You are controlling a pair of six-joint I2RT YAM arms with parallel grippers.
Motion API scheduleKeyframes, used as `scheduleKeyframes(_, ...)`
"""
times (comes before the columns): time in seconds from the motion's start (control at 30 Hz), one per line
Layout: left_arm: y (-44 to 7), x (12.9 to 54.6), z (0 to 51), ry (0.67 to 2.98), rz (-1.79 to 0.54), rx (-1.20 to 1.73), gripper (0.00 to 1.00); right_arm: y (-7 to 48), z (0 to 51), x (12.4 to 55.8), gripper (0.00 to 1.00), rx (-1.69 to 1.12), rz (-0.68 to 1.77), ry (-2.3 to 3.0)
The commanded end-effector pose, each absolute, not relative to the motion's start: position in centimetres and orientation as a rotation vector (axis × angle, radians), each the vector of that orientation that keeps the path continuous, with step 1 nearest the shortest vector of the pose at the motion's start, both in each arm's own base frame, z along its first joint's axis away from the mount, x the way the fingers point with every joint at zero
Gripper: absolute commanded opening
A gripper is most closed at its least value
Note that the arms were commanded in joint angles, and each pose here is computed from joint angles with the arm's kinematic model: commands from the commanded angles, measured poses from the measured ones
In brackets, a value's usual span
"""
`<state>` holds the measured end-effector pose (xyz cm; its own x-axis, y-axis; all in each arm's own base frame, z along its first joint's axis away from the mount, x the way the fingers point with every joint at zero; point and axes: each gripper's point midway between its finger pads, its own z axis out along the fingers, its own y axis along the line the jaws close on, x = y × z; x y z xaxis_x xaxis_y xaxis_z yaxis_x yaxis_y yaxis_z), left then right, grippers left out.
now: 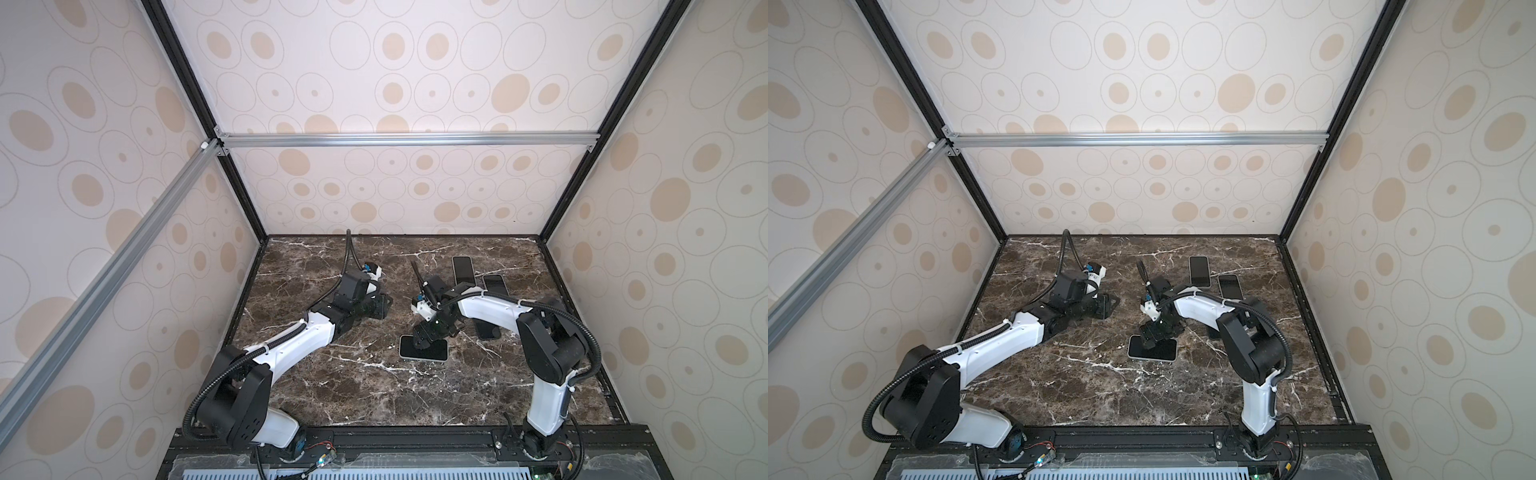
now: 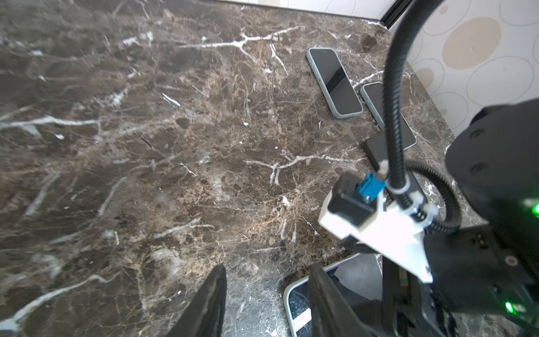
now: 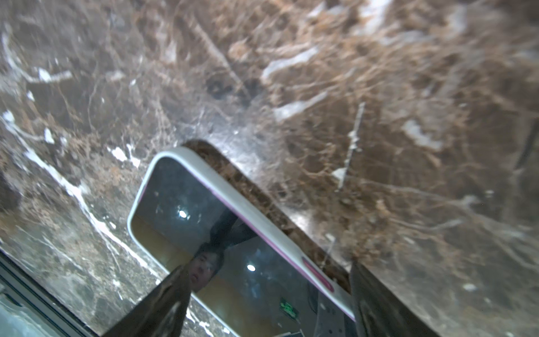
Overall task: Put the phone into the phone case
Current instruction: 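Release the cased phone and raise both grippers away from it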
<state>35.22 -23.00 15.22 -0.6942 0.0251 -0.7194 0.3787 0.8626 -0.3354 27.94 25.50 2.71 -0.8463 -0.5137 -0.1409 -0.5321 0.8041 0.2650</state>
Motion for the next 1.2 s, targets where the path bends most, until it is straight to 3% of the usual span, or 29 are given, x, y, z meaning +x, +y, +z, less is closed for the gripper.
scheduleKeyframes(0.0,-22.1,35.0,15.1,2.275,-0.540,0.325,0.47,24.3,0.7,23.9,0.87,-0.987,0.353,3.032)
scheduleKeyframes(0.33,-21.5,34.9,16.5,2.233,-0.509,0.329,0.47,23.0,-1.1,20.6,0.86,-1.039,0.047,2.988)
scheduleKeyframes(0.6,-20.1,35.0,18.9,2.142,-0.461,0.286,0.48,21.5,-1.6,21.3,0.79,-0.849,-0.181,2.977)
scheduleKeyframes(0.83,-19.0,35.4,20.1,2.101,-0.438,0.245,0.49,20.7,-1.4,25.9,0.74,-0.509,-0.166,3.008)
scheduleKeyframes(1.03,-17.5,36.5,20.6,2.089,-0.414,0.139,0.49,19.4,-0.5,32.4,0.74,-0.248,-0.095,2.998)
scheduleKeyframes(1.17,-14.8,38.4,21.7,2.032,-0.336,-0.038,0.55,21.3,2.0,34.5,0.86,-0.241,0.049,2.941)
